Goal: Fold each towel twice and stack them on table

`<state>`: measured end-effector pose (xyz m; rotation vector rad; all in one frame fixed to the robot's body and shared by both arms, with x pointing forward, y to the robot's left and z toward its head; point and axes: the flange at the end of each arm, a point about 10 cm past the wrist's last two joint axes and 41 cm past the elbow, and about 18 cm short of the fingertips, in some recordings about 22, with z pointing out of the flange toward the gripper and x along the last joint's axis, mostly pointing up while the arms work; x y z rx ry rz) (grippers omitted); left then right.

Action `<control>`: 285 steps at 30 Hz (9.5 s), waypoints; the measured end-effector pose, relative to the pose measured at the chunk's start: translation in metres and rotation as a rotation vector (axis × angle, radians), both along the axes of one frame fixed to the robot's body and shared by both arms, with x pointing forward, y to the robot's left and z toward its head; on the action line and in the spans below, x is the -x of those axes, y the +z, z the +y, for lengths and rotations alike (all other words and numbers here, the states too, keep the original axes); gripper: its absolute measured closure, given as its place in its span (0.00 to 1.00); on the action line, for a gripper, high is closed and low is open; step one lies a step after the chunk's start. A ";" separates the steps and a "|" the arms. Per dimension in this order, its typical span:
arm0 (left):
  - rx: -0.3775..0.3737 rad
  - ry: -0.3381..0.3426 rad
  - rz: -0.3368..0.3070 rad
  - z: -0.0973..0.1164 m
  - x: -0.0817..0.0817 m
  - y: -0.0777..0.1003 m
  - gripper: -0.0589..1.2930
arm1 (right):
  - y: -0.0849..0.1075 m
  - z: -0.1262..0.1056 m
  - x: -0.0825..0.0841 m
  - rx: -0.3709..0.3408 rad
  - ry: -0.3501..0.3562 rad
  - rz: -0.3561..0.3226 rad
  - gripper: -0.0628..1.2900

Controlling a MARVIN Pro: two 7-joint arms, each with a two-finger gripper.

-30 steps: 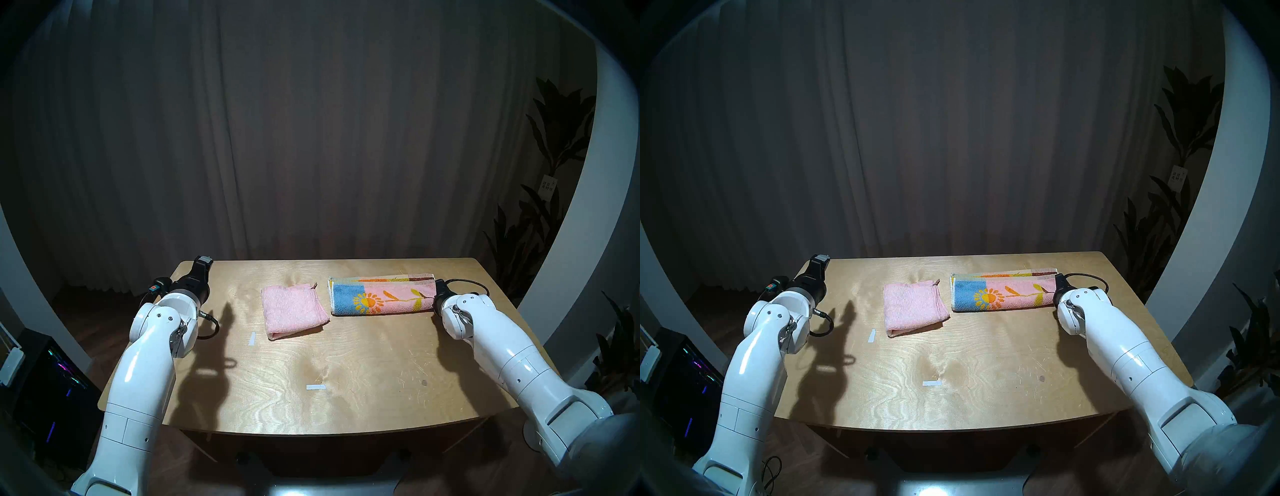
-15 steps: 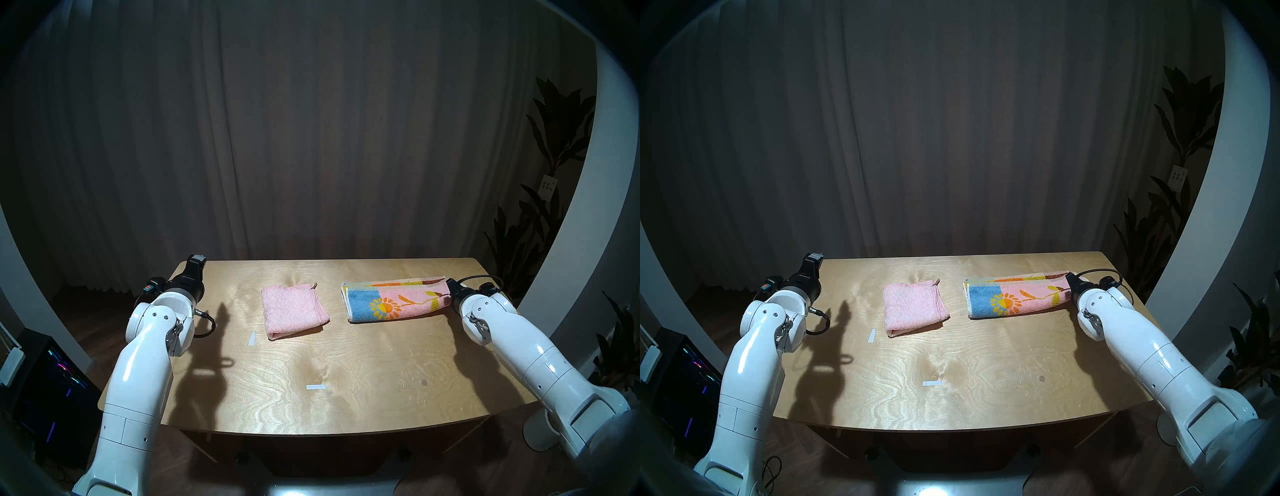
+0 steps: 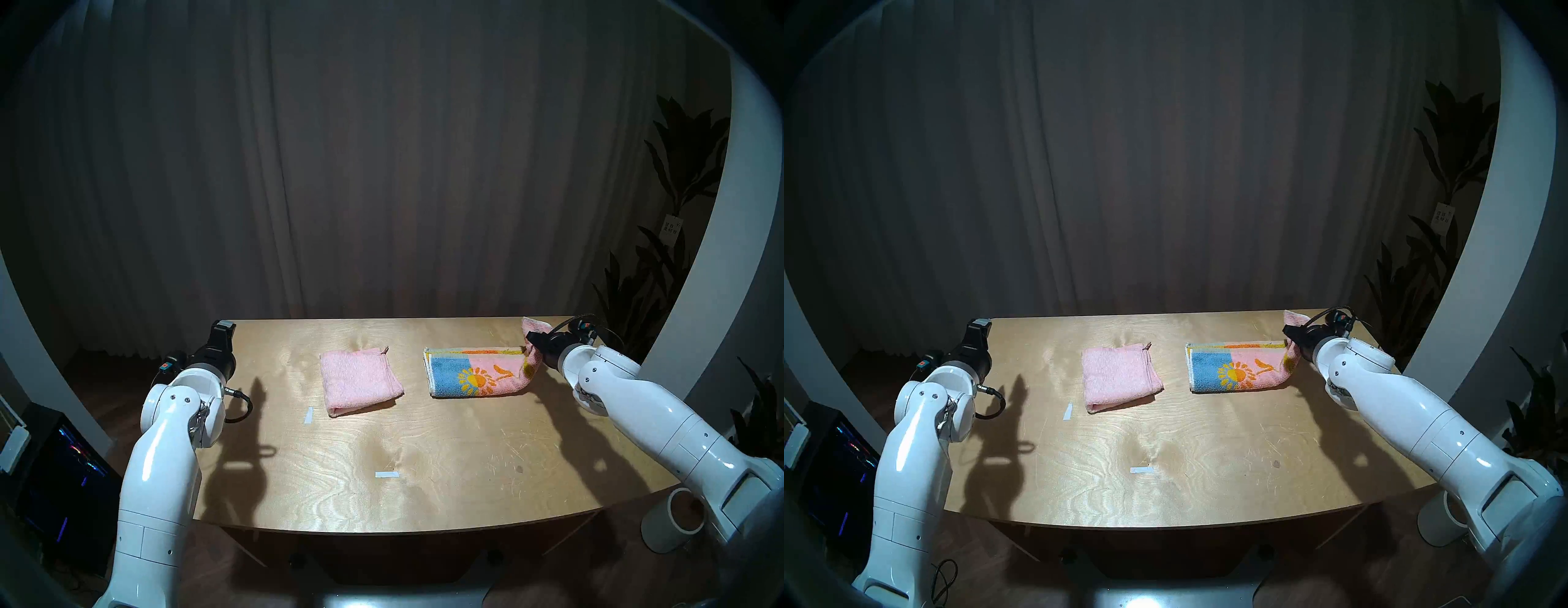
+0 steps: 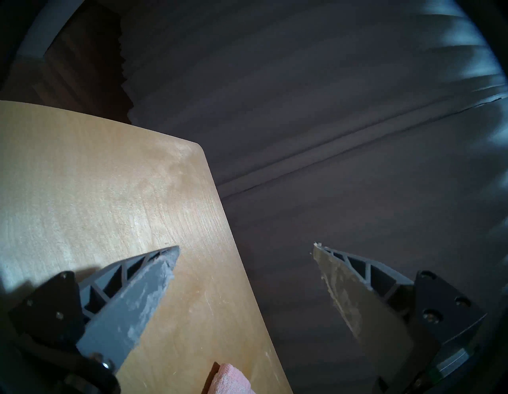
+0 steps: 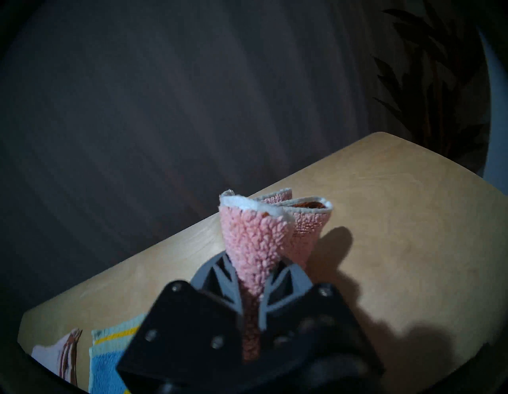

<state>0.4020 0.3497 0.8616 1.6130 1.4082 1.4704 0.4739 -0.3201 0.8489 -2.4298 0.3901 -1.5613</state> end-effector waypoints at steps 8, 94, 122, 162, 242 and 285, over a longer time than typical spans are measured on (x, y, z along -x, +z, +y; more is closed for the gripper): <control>0.034 0.053 -0.007 0.013 0.013 -0.002 0.06 | -0.001 0.022 0.002 0.094 0.148 0.043 0.92; 0.094 0.298 -0.094 0.069 0.075 0.009 0.06 | -0.029 0.216 0.018 0.323 0.889 0.157 0.92; -0.077 0.076 -0.195 0.035 0.063 0.039 0.06 | 0.027 0.193 0.021 -0.112 0.758 0.140 0.05; -0.010 -0.241 0.013 -0.036 0.095 -0.021 0.06 | -0.008 0.187 0.109 -0.917 0.349 0.382 0.05; 0.563 -0.559 0.284 -0.067 0.045 -0.044 0.05 | -0.050 0.281 0.067 -0.946 -0.232 0.636 0.07; 0.406 -0.684 0.356 -0.085 0.005 -0.072 0.05 | -0.058 0.308 0.021 -0.996 -0.128 0.663 0.13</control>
